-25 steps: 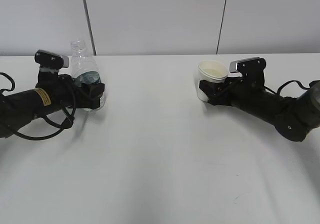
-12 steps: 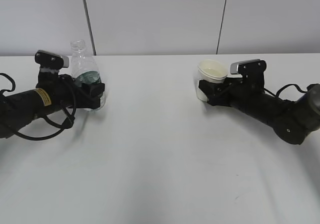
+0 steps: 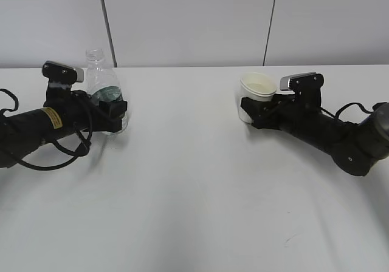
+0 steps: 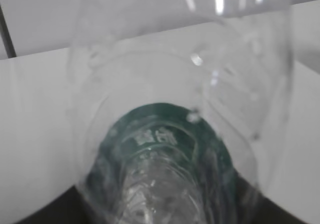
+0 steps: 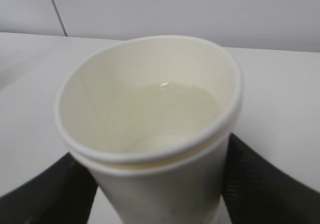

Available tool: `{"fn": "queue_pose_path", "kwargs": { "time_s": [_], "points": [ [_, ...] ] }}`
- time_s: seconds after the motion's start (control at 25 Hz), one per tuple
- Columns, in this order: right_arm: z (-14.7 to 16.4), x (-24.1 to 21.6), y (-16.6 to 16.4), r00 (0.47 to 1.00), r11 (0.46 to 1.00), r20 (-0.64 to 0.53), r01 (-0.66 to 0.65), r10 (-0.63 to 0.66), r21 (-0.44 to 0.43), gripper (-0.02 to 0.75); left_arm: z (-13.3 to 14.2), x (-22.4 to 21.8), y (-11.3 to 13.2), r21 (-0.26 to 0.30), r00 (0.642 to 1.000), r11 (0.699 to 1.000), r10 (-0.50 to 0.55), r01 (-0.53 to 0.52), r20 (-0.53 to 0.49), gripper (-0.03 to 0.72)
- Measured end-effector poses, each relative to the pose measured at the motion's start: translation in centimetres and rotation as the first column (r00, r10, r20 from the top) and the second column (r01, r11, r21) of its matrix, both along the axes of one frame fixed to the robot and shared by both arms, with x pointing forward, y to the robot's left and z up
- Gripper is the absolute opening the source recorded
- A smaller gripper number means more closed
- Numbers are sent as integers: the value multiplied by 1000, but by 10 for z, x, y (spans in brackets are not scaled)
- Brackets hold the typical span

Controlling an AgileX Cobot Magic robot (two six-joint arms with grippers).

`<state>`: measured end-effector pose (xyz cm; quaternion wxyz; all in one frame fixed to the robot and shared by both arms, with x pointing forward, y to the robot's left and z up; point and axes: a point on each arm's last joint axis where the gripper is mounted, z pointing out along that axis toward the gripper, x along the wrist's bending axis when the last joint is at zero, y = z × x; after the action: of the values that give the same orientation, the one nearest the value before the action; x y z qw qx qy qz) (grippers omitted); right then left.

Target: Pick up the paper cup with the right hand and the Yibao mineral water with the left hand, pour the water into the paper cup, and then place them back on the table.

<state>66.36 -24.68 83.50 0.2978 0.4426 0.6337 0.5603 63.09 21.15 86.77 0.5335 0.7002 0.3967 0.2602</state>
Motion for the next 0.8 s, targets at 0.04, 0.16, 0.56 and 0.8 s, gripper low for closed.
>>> {"fn": "queue_pose_path", "kwargs": {
  "time_s": [0.04,0.16,0.56,0.8],
  "points": [
    [0,0,0,1000,1000,-2,0,0,-1,554,0,0,0,0,1000,1000,0,0,0,321],
    [-2,0,0,1000,1000,-17,4,-4,-9,609,0,0,0,0,1000,1000,0,0,0,321],
    [-10,-10,-2,997,1000,-77,7,-10,-28,626,0,1,1,-9,1000,1000,22,-22,-4,321],
    [2,-14,-2,998,1000,-66,7,-9,-30,625,0,1,1,-8,1000,1000,23,-23,-5,321]
  ]
}}
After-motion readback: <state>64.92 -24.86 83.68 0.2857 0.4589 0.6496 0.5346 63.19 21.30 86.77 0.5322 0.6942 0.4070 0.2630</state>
